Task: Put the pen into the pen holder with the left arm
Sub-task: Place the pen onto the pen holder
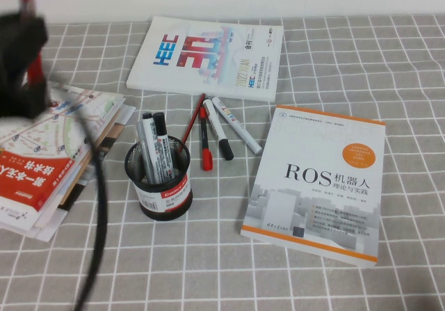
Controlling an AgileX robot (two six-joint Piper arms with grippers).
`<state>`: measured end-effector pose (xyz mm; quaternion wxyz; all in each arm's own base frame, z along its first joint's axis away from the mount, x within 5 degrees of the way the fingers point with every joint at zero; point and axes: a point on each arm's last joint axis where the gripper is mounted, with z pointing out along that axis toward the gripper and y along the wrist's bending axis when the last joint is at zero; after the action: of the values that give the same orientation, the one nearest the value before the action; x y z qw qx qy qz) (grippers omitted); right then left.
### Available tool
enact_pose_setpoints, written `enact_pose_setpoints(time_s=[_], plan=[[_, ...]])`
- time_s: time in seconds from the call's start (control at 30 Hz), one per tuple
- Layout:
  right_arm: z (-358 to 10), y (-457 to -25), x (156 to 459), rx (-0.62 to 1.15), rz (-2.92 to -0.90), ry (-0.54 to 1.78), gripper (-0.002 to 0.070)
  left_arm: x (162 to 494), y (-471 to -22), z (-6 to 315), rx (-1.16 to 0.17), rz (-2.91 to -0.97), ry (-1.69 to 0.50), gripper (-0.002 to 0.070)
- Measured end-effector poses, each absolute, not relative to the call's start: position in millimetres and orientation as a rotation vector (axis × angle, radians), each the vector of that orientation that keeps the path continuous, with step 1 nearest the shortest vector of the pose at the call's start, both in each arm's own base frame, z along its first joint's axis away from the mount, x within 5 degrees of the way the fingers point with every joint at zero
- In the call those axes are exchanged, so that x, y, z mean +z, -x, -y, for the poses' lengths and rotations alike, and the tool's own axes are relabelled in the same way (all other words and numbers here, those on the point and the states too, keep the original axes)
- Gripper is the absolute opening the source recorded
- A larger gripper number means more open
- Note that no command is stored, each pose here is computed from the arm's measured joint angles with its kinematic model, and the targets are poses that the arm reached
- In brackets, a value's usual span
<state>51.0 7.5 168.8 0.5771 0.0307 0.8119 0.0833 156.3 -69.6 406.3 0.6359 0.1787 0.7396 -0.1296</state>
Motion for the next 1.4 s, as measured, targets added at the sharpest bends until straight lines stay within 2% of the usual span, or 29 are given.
enact_pose_setpoints(time_s=[0.23,0.4,0.6,0.83,1.1,1.4], plan=[[-7.5,-51.0,168.8,0.195,-1.900,-0.072,-0.0015,343.3,-141.7,59.7,-0.292,-1.588,-0.337,0.0069],[-7.5,-51.0,168.8,0.195,-1.900,-0.072,-0.0015,314.8,-144.8,58.2,-0.276,-1.528,-0.302,0.0069],[-7.5,-51.0,168.8,0.195,-1.900,-0.072,-0.0015,295.3,-151.0,62.6,-0.304,-1.483,-0.300,0.0069],[-7.5,-51.0,168.8,0.195,-1.900,-0.072,-0.0015,279.2,-166.9,81.8,-0.432,-1.454,-0.369,0.0069],[-7.5,-51.0,168.8,0.195,-1.900,-0.072,-0.0015,242.8,-198.6,106.9,-0.587,-1.456,-0.408,0.0069],[-7.5,-51.0,168.8,0.195,-1.900,-0.072,-0.0015,209.2,-216.7,116.1,-0.606,-1.526,-0.419,0.0069]])
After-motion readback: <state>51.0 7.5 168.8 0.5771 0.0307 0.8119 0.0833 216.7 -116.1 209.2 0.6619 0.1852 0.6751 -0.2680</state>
